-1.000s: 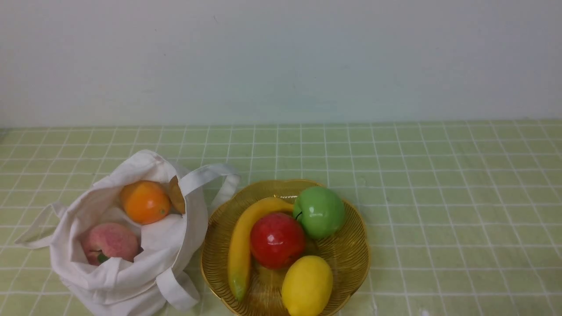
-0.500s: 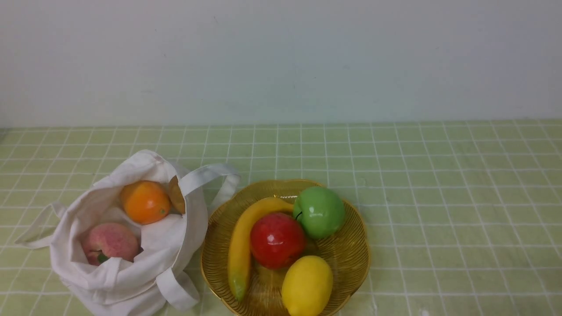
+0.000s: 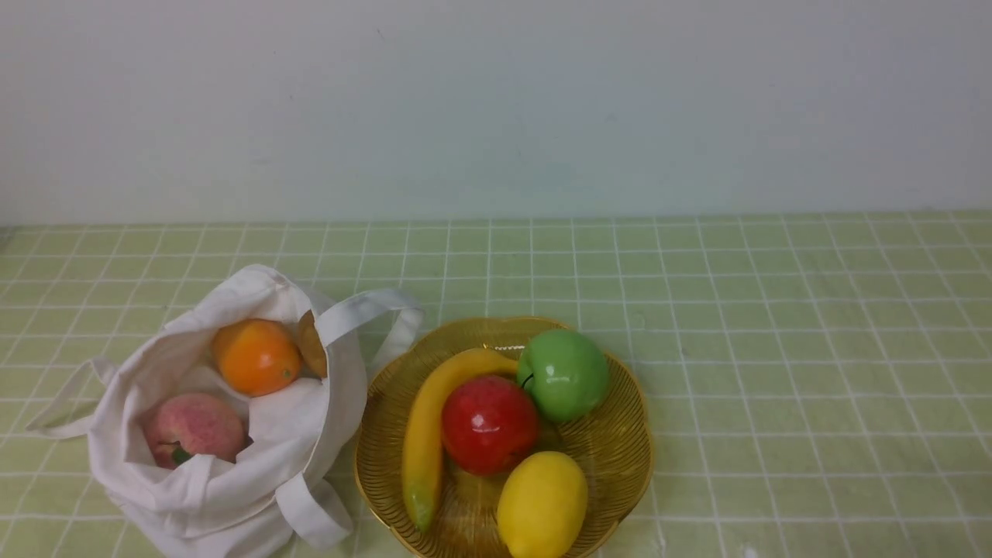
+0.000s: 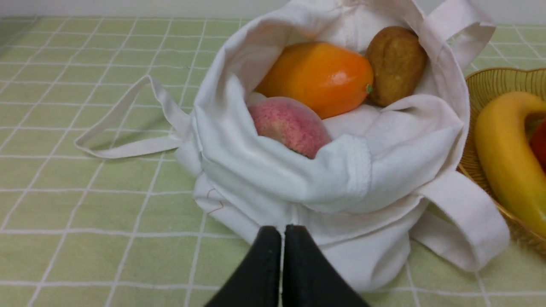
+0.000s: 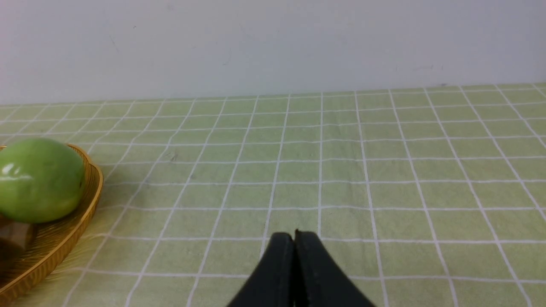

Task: Take the fruit out of the bag on the green coffee tablecloth and place them on the plate.
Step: 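Reach into the cloth bag and grasp the kiwi with the left gripper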

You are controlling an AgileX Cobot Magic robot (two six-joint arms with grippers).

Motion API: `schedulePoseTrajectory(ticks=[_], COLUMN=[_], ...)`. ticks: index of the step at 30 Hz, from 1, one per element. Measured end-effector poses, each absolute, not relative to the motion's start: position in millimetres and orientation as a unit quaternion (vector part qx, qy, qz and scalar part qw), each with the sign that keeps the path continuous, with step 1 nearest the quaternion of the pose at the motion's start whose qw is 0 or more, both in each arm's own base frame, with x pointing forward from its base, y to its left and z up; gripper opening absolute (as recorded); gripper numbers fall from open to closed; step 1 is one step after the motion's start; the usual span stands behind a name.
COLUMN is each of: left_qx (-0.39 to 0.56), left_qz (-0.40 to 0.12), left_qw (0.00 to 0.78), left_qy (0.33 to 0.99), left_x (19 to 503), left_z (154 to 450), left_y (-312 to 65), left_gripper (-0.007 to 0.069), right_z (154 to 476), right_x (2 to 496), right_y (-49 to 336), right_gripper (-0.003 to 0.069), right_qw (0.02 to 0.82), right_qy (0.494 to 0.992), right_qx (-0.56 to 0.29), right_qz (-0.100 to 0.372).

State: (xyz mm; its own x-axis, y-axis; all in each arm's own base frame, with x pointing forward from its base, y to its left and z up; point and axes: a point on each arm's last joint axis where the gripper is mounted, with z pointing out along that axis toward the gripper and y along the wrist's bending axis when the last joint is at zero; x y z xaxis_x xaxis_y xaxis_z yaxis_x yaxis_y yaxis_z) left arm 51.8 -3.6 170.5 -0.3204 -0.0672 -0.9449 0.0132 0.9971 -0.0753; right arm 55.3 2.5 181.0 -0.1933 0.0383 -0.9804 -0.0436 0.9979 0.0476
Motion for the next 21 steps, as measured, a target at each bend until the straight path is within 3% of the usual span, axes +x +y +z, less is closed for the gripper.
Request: schedulePoseTrajectory(ticks=[5,10,15,18,21], left_qx=[-0.063,-0.191,-0.281,-0.324,-0.323], left_qz=[-0.104,-0.281,-0.412,-0.447,-0.451], left_qw=[0.581,0.548,0.511,0.522,0.536], left_qy=[0.805,0.764,0.7,0.65,0.637], left_x=[52.0,51.8,52.1,54.0,53.8], left_z=[171.1,176.1,185.4,192.9,198.9], left_y=[-8.8,-20.3,-26.6,-22.3,-21.0], left_gripper=[-0.0008,-0.0008,-0.0008,-0.0008,-0.0008], right_z=[181.0,181.0,181.0,181.0,181.0], right_x=[55.3,55.3,55.3,55.3,55.3], right_y=[2.5,2.5,2.5,2.5,2.5], right_gripper=[-0.0015,-0.0015,-0.0015,-0.0015,-0.0015], right_qw=[0.635,0.635,0.635,0.635,0.635], right_qy=[0.772,0.772,0.772,0.772,0.772], right_qx=[-0.002,-0.002,-0.002,-0.002,-0.002], right_qz=[0.032,0.032,0.032,0.032,0.032])
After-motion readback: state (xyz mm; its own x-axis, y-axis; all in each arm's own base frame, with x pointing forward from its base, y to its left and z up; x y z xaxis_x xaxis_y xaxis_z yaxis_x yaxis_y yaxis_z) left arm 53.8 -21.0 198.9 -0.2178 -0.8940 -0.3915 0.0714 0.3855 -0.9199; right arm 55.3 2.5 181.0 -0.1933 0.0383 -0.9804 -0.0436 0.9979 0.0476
